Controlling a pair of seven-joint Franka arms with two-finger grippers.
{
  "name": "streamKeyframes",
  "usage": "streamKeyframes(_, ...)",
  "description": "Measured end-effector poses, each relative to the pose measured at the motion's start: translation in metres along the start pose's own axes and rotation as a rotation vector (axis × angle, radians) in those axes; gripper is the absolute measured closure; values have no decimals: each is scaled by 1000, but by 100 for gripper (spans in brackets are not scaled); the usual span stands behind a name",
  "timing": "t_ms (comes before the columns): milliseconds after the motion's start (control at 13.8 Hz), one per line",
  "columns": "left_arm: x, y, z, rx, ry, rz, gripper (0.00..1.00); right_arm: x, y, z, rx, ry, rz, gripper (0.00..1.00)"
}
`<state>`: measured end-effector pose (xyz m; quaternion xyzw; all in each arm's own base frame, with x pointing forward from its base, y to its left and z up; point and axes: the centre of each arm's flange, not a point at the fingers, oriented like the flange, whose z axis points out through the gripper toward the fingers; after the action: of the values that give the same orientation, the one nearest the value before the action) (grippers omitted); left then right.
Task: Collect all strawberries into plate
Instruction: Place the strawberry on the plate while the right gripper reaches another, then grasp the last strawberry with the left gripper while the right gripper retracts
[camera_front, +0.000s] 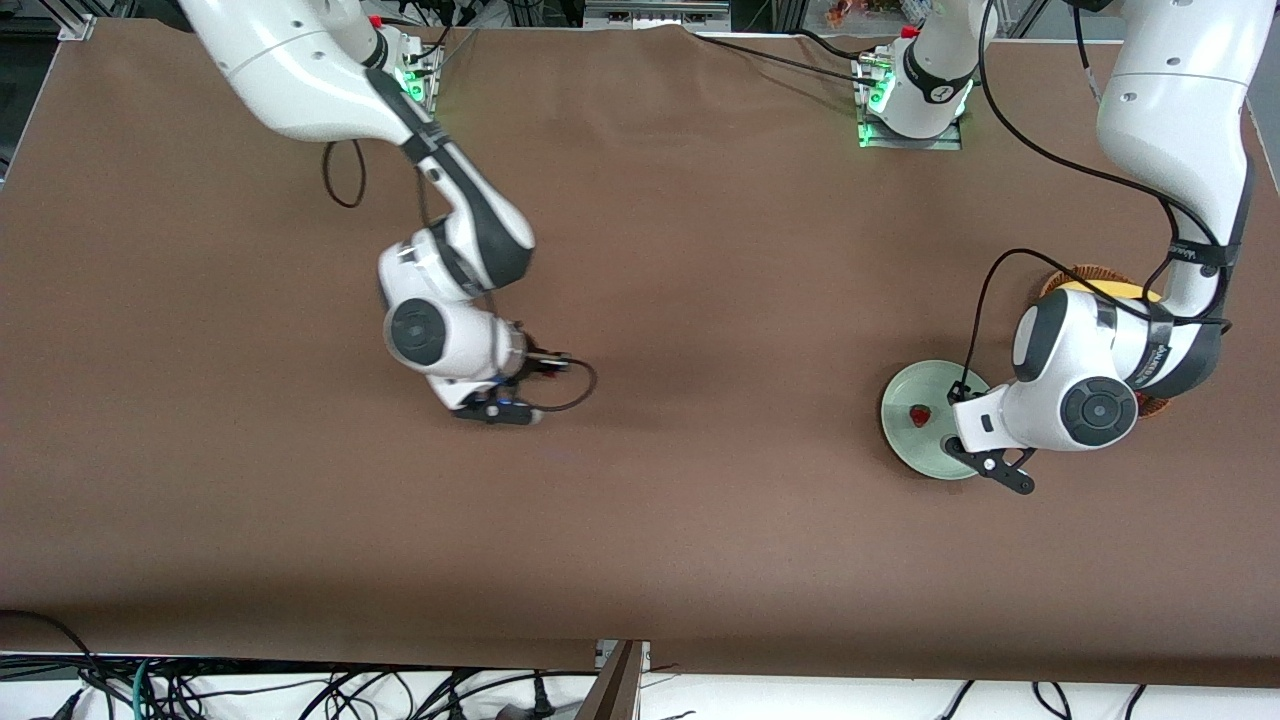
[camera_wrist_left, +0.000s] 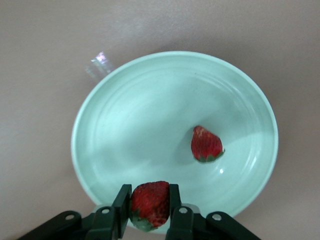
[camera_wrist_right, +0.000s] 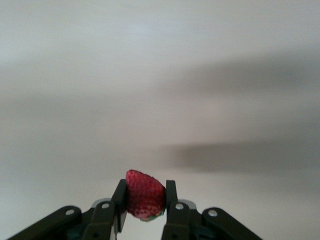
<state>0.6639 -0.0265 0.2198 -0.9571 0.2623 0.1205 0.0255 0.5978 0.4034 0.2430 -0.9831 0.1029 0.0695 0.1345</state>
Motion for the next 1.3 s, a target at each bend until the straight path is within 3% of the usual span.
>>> streamKeyframes(145, -3, 1, 17, -6, 12, 2, 65, -20, -57, 26, 105, 73, 71, 67)
streamKeyframes(362, -6, -1, 22, -9, 18, 2, 62, -52, -107, 73, 256, 139, 183, 67)
streamKeyframes(434, -6, -1, 21, -9, 19, 4, 57, -61, -118, 86, 298, 152, 213, 67)
streamKeyframes(652, -3, 4, 14, -6, 31, 12, 28, -84, -145, 107, 369, 149, 281, 67)
streamKeyframes(724, -2, 6, 9, -3, 39, 15, 19, -87, -152, 107, 381, 147, 295, 60)
streamKeyframes(869, 4, 20, -8, -17, 64, 12, 1, -88, -159, 101, 396, 154, 296, 40)
streamKeyframes(1086, 15, 55, -31, -87, 91, -99, 0, -73, -162, 76, 402, 175, 294, 10)
streamKeyframes(1159, 19, 68, -37, -100, 94, -144, 0, -62, -158, 61, 357, 175, 285, 0)
streamKeyframes(1303, 27, 95, -44, -127, 90, -248, 0, -29, -136, 17, 224, 181, 229, 0)
